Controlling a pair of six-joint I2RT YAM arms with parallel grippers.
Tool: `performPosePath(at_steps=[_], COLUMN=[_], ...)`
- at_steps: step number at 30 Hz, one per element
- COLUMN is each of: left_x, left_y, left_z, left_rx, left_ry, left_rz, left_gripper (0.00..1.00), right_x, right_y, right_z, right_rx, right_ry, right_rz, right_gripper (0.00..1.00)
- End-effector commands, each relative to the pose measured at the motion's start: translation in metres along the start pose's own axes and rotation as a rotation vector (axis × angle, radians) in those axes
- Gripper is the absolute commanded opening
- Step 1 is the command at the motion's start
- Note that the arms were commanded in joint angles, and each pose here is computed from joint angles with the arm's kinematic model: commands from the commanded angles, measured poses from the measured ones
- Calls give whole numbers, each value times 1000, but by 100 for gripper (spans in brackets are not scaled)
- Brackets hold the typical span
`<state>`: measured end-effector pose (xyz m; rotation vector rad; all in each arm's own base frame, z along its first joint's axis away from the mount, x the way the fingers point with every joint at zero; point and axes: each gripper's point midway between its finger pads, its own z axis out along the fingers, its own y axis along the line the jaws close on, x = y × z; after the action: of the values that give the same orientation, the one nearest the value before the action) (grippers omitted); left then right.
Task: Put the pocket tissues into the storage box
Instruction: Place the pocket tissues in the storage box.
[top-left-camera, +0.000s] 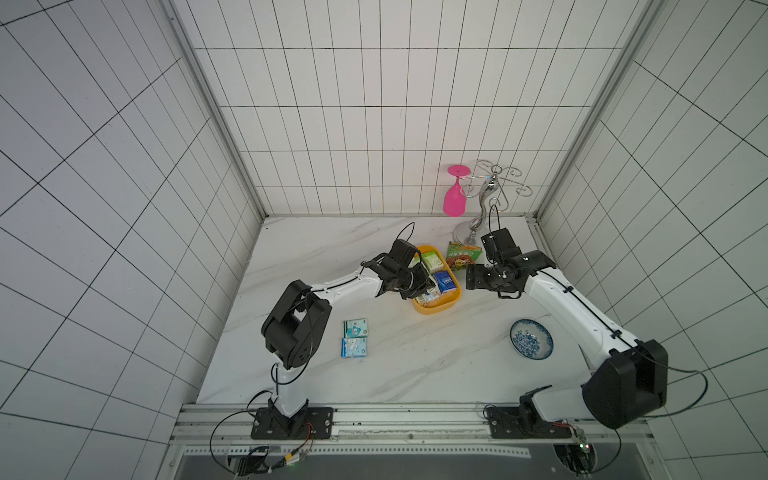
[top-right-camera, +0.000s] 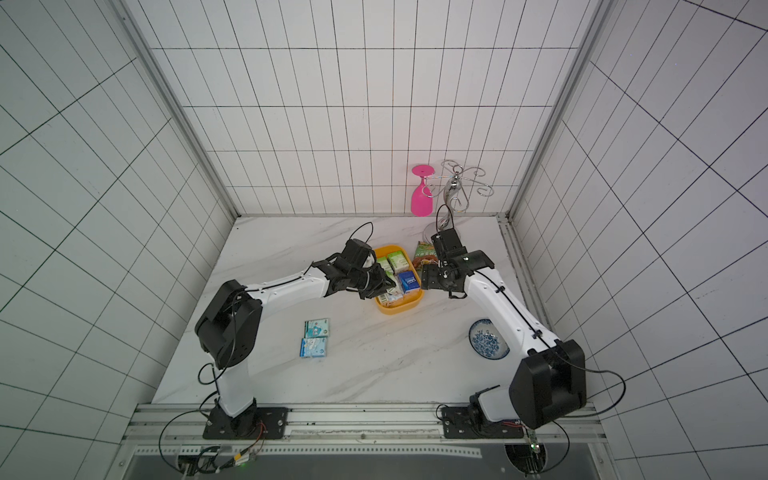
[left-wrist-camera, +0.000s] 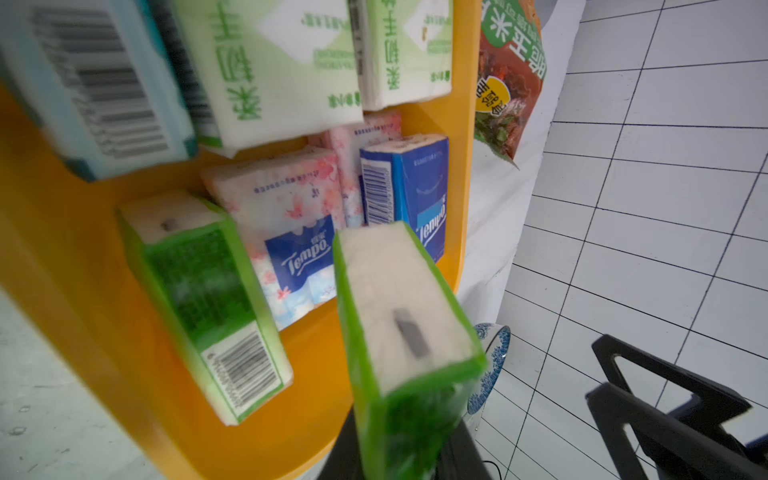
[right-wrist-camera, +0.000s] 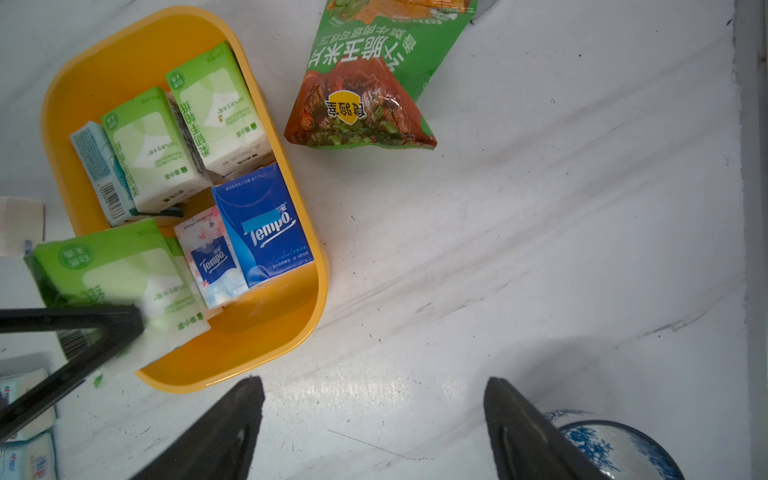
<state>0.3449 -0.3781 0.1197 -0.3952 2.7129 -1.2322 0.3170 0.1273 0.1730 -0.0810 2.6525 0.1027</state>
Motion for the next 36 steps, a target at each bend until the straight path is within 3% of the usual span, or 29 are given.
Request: performPosePath(at_steps=[1,10,21,26,30,36], left_x=[-14,-12,-16,-21,-31,-57], left_y=[-11,3,19,23,20,33], left_z=[-2,24,25,-6,-46,-103], left_rx=[10,-15,-33,-18,-19,-47], left_ry=[-74,-31,-19,-44,-108,-209], left_rz=[19,2,-4,-23,-3,-2], left_gripper=[19,23,51,56,57,59], right_x=[0,0,3,11,20,27], right_y=[-6,-4,-1,20,51,90], right_z=[-8,-7,-8,-7,-6,-2], right_rx=[7,-1,-15,-86,-141,-209], right_ry=[-9,-2,11,54,82,104], right_rz=[19,21,14,-38,-107,-169], right_gripper=[87,87,87,81,73,69])
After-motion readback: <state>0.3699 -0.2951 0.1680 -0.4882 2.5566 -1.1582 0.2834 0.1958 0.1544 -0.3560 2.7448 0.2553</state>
